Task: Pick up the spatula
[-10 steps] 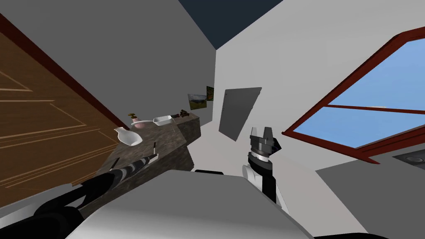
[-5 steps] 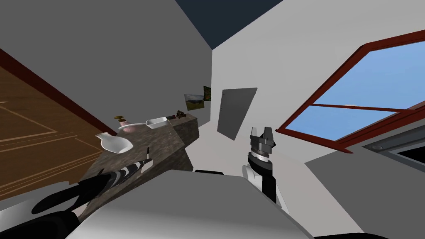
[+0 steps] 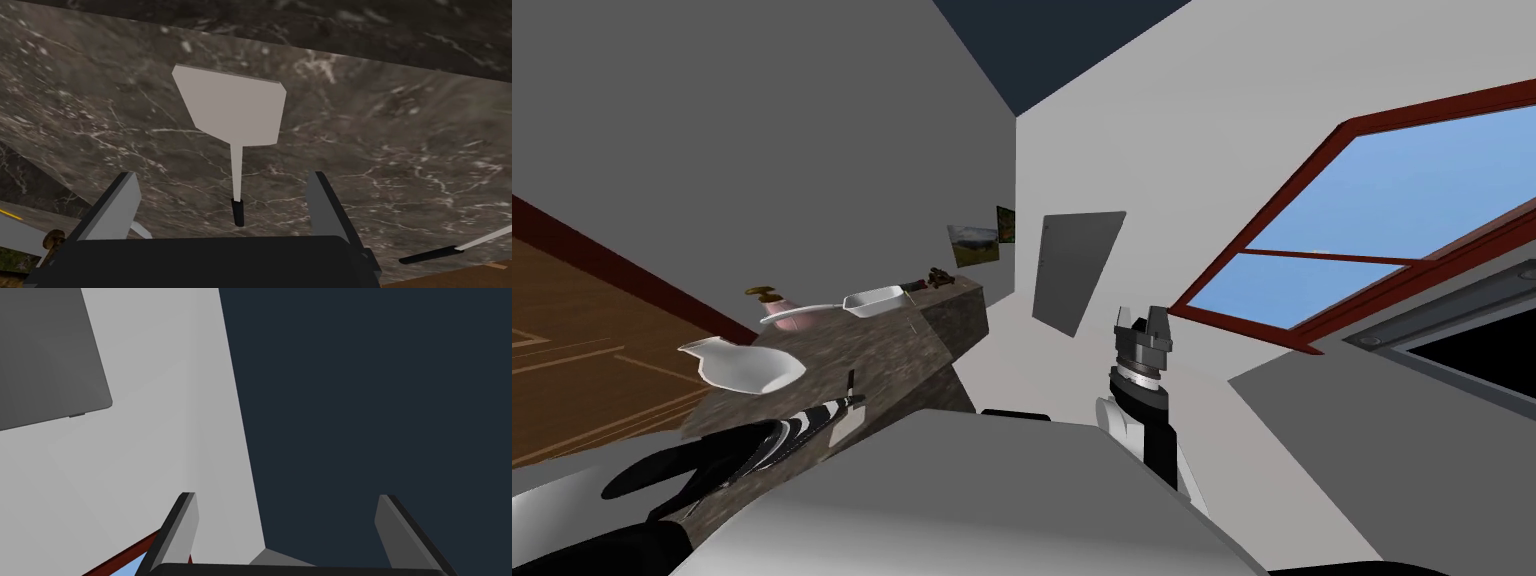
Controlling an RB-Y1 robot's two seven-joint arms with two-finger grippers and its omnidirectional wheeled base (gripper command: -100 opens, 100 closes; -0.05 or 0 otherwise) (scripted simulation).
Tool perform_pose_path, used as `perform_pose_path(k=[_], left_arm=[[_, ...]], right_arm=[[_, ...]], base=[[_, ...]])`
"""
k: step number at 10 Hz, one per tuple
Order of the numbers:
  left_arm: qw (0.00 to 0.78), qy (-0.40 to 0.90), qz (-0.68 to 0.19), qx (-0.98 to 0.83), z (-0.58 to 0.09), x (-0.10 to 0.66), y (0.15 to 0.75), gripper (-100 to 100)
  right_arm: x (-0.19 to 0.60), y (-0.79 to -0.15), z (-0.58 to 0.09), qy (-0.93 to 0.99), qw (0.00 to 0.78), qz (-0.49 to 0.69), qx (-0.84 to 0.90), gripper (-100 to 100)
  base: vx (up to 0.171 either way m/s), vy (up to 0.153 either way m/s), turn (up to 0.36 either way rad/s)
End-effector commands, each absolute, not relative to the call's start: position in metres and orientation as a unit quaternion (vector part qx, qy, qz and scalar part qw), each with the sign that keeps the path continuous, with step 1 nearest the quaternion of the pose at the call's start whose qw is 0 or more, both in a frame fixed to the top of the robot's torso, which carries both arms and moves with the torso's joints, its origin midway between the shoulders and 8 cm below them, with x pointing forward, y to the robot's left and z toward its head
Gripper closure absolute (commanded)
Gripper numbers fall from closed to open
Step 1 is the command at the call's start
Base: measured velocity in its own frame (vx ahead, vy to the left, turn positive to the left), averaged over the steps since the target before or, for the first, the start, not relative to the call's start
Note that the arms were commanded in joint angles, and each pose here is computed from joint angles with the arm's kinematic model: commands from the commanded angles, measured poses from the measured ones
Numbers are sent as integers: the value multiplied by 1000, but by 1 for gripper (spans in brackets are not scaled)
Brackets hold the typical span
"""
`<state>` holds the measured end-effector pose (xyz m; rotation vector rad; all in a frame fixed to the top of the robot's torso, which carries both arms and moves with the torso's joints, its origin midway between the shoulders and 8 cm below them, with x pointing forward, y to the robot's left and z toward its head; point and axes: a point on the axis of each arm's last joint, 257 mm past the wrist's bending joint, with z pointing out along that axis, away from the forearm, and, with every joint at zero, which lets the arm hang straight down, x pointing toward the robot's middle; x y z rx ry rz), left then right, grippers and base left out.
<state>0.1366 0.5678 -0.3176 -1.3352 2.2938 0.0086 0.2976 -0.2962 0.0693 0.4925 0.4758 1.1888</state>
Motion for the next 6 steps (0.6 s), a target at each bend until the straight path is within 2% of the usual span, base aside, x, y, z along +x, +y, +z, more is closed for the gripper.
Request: perform_pose_path(k=[1, 6], left_arm=[[215, 839, 23, -500, -323, 121, 573, -100], [160, 839, 63, -516, -332, 93, 581, -100]], right_arm=[[298, -296, 69, 220, 774, 549, 227, 0], [298, -296, 69, 220, 774, 549, 227, 0]], base=[[49, 55, -149], [42, 52, -105]])
